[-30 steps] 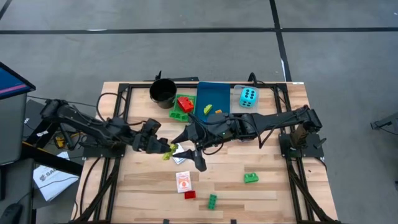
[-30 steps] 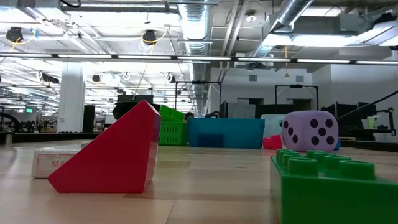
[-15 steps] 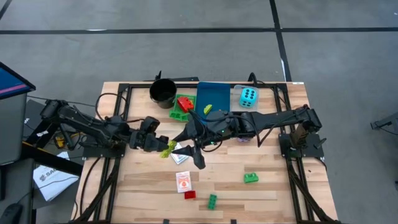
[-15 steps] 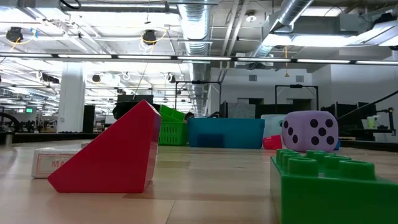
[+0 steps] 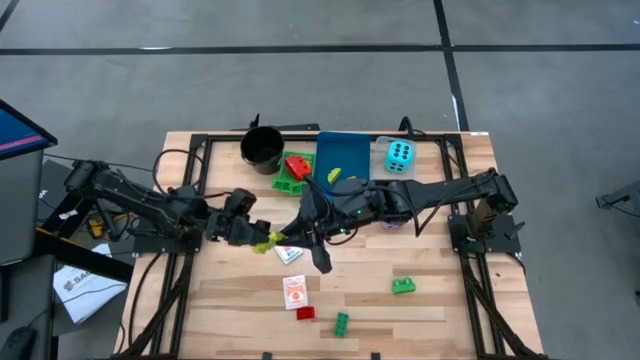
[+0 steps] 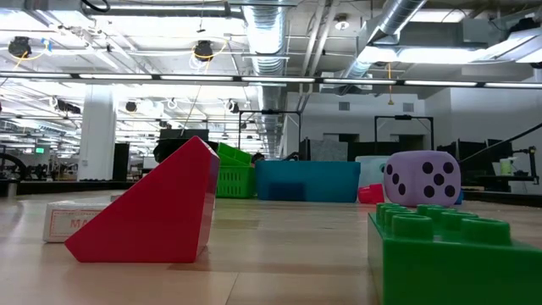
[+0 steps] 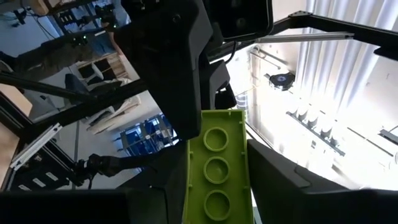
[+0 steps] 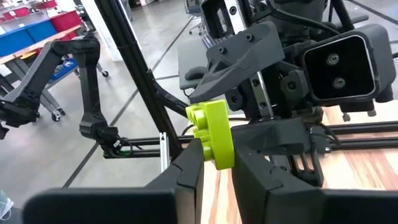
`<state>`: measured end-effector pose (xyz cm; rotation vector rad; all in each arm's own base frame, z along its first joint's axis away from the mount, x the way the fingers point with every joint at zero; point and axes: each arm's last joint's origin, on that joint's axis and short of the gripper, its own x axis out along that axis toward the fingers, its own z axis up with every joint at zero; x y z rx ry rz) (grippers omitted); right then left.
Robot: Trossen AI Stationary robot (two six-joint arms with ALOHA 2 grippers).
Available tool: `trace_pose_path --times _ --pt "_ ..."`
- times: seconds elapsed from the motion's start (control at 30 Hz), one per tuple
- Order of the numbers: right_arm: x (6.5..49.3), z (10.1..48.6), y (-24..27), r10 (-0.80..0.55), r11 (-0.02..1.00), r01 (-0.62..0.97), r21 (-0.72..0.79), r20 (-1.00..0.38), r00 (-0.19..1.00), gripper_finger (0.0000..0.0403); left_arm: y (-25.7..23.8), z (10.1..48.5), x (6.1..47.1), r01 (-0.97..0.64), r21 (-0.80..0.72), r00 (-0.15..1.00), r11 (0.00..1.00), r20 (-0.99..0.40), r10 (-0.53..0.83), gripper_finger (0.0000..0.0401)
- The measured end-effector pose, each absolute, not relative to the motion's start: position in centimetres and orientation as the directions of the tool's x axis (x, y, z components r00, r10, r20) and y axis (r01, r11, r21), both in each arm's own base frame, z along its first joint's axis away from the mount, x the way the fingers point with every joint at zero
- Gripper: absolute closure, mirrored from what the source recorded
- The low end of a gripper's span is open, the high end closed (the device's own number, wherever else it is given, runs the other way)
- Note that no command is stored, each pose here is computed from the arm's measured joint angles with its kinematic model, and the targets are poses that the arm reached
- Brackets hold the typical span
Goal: Pick & Place Toys
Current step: Put the small stud green game piece into the blue bin
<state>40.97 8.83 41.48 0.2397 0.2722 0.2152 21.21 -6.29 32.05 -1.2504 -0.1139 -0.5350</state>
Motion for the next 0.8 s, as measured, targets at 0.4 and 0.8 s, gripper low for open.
trace_pose_path --times 0.4,0.8 --pt "41.0 41.4 8.7 0.213 0.950 -0.143 0.277 -0.242 0.946 0.0347 -5.2 32.0 21.5 0.414 -0.867 0.905 0.277 0.358 -0.232 0.0161" --pt "40.5 40.8 9.0 0.235 0.951 -0.148 0.273 -0.324 0.917 0.0349 -4.7 31.8 21.7 0.389 -0.876 0.918 0.286 0.344 -0.196 0.0101"
